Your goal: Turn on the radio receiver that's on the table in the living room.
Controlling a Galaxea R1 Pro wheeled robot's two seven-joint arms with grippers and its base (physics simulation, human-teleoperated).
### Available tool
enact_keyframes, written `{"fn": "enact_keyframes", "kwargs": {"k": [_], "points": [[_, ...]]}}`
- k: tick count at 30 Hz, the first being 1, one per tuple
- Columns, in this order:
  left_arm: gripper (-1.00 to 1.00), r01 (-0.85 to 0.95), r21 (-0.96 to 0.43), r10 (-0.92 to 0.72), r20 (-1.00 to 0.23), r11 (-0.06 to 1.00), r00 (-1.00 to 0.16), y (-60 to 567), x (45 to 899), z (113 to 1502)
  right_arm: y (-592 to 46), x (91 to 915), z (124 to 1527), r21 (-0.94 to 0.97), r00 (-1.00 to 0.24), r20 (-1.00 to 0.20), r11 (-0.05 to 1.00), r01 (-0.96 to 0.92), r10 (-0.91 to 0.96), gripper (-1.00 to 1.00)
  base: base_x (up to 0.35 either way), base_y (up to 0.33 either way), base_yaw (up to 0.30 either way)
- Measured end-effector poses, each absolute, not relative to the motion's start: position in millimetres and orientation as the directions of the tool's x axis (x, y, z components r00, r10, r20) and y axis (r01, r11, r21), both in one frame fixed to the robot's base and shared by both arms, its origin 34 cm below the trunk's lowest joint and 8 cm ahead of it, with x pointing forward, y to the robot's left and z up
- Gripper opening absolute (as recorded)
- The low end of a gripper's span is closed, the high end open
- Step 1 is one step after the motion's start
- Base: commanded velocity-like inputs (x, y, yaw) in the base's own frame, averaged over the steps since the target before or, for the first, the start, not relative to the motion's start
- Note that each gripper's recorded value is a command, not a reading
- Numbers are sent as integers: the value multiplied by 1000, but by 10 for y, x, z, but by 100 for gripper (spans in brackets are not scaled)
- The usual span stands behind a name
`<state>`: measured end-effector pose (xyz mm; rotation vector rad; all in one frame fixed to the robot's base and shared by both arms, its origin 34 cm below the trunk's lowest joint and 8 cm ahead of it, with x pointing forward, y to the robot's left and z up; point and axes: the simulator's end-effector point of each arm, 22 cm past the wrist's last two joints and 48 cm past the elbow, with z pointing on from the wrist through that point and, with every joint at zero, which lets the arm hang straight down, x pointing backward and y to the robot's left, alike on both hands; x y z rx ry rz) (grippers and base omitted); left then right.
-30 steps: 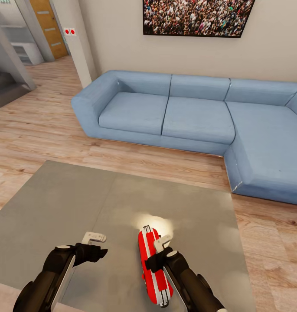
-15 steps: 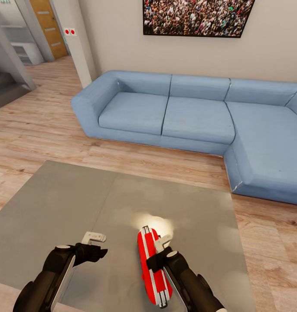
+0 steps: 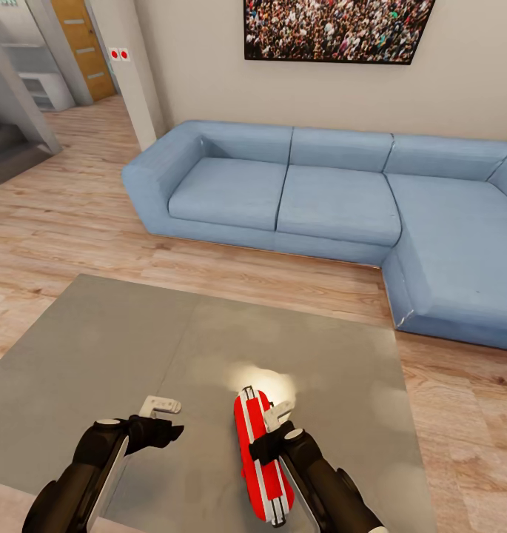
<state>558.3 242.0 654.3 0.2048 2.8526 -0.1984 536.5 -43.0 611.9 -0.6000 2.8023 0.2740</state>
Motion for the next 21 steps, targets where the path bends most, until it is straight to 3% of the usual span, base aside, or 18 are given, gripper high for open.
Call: {"fn": "enact_keyframes", "kwargs": {"k": [6, 9, 10, 12, 21], "points": [[100, 158, -116, 121, -279, 981, -953, 2420, 5584, 6542, -434, 5528, 6522, 136, -897, -247, 903, -408, -368, -100, 0, 0, 0], [100, 158, -116, 121, -280, 981, -952, 2420, 5585, 6543, -358, 6306, 7569, 116, -826, -481, 913, -392, -293, -100, 0, 0, 0], [100, 158, -116, 121, -280, 981, -952, 2420, 5585, 6543, -374, 6346, 7697, 115, -822, -492, 914, -388, -287, -100, 0, 0, 0], [100, 158, -116, 121, -280, 981, -953, 2420, 5585, 6542, -396, 6182, 7490, 119, -851, -424, 913, -390, -308, -100, 0, 0, 0], [100, 158, -116, 121, -279, 981, -953, 2420, 5583, 6542, -386, 6315, 7700, 117, -830, -477, 915, -387, -290, -100, 0, 0, 0]]}}
